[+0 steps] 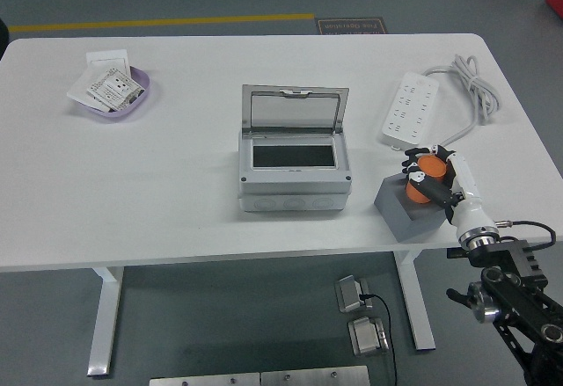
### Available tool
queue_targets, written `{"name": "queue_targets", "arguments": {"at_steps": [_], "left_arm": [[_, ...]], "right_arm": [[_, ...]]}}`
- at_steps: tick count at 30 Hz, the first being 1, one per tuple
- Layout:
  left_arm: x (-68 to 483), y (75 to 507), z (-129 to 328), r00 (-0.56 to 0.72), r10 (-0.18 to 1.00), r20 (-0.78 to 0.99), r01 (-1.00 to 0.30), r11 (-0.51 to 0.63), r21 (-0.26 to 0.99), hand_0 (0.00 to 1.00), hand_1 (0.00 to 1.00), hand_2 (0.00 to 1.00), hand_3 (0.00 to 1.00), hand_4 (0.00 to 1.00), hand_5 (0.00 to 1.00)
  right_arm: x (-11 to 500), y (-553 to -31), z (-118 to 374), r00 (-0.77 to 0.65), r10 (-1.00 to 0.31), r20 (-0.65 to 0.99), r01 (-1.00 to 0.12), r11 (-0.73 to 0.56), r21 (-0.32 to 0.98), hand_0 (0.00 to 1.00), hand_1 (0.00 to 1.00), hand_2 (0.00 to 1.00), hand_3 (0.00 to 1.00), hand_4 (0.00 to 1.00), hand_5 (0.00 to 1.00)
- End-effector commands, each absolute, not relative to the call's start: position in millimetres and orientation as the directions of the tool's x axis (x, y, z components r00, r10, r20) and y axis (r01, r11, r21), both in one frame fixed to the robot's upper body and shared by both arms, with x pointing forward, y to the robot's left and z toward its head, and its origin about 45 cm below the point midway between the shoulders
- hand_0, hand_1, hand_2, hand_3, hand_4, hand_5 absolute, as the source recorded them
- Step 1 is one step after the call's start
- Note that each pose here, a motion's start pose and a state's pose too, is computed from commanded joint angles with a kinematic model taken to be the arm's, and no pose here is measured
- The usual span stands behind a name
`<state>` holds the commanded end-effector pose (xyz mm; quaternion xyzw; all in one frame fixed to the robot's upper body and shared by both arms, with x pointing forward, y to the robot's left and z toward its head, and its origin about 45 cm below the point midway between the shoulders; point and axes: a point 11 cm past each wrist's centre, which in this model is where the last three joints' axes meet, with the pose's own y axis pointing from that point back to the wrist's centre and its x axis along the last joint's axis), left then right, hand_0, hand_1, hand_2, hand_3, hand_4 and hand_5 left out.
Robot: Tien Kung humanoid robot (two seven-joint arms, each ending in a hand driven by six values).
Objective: Pick up the cylinder from the cube,place it in the box,flap close box
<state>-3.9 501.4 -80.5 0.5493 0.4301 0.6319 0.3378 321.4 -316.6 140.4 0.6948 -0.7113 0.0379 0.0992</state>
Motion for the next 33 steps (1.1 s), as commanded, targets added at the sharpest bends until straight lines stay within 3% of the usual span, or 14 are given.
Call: {"name": "queue_targets", "arguments": {"at_steps": [15,25,32,33], "left_arm": [[-5,501,-81,-0.159,0.901,0.404,0.050,-0.401,0.915,0.626,0.647,0.609,0.623,0.657,0.168],[-5,501,-81,-0.157,0.901,0.404,0.050,-0.402,0.914,0.626,0.647,0.608,0.624,0.659,0.172],[-6,502,-81,-0.157,0.900,0.408,0.053,-0.404,0.913,0.627,0.647,0.609,0.624,0.659,0.172],[-7,502,-80,-0.156,0.899,0.408,0.055,-0.405,0.913,0.627,0.647,0.609,0.624,0.659,0.173]], "right_arm": [[345,-313,173,-0.006,-0.966,0.258,-1.000,0.008,0.004,0.377,0.227,0.311,0.269,0.002,0.002],[374,-275,200,0.072,-0.886,0.458,-0.993,-0.106,-0.049,0.355,0.207,0.302,0.247,0.002,0.002],[384,-237,205,0.169,-0.748,0.642,-0.975,-0.221,-0.002,0.338,0.194,0.286,0.246,0.002,0.002],[385,-232,205,0.181,-0.721,0.668,-0.971,-0.237,0.007,0.298,0.169,0.274,0.234,0.002,0.002]]}}
